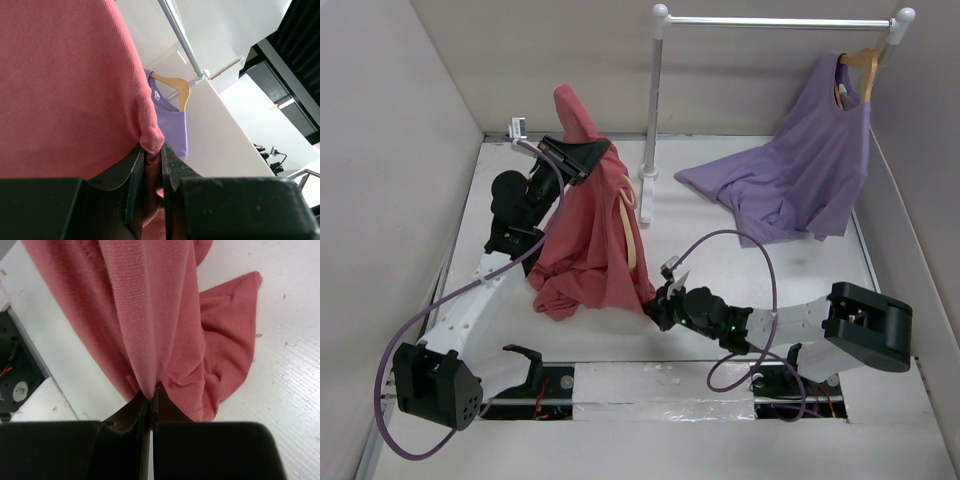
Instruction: Place the t-shirt on the hanger
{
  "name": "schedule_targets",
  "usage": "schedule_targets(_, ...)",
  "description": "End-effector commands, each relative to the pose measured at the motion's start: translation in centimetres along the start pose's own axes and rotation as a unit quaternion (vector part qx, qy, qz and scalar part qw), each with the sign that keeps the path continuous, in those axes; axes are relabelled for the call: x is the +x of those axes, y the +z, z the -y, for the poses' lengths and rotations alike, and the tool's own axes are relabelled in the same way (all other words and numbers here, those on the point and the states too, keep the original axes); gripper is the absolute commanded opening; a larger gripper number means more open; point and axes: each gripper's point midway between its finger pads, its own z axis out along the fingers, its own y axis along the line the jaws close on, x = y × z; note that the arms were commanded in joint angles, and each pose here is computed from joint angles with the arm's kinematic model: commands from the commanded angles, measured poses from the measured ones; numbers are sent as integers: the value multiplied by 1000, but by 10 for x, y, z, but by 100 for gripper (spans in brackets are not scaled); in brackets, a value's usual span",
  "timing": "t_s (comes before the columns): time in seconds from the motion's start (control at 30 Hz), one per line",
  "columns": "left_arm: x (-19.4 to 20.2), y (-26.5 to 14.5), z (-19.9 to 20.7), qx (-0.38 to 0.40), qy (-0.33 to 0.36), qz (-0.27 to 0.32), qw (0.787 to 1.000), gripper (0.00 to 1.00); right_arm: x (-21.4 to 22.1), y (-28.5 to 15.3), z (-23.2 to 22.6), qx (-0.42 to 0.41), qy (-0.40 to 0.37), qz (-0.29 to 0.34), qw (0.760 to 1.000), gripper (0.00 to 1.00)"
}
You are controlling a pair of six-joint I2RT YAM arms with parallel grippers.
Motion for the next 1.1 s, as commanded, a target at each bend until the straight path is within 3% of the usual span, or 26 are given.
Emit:
schedule_targets(0.0, -53, -4, 80, 117, 23, 95, 988, 0, 32, -14, -2, -3, -1, -53, 999, 0)
schedule_targets(0.13, -54, 1, 58, 101, 24, 116, 988, 0, 47, -22, -29, -45, -5, -79, 996, 0)
schedule_targets(0.23, -39, 4, 35, 90, 17, 96, 991, 0, 28, -31, -38, -44, -6, -65, 997, 0)
schedule_targets(0.43, -3, -9, -10, 43, 20, 66, 997, 0, -61, -69, -48, -30, -22, 23, 999, 0)
schedule_targets(0.47, 4, -16, -21, 32, 11, 60, 998, 0, -90, -78, -52, -27, -15, 62, 998, 0)
schedule_targets(0.67, 40, -40, -42, 26, -47, 16, 998, 0, -143, -80, -57, -16, -36, 106, 994, 0)
schedule_targets(0.97, 59, -65, -49, 17, -89, -19, 996, 0, -70, -45, -41, 8, -37, -11, 999, 0)
schedule_targets(1.0, 58, -65, -51, 16, -92, -16, 995, 0, -65, -46, -42, 2, -35, -18, 999, 3)
schedule_targets(1.07, 59, -69, -54, 21, -100, -15, 995, 0, -47, -53, -37, 1, -39, -55, 998, 19)
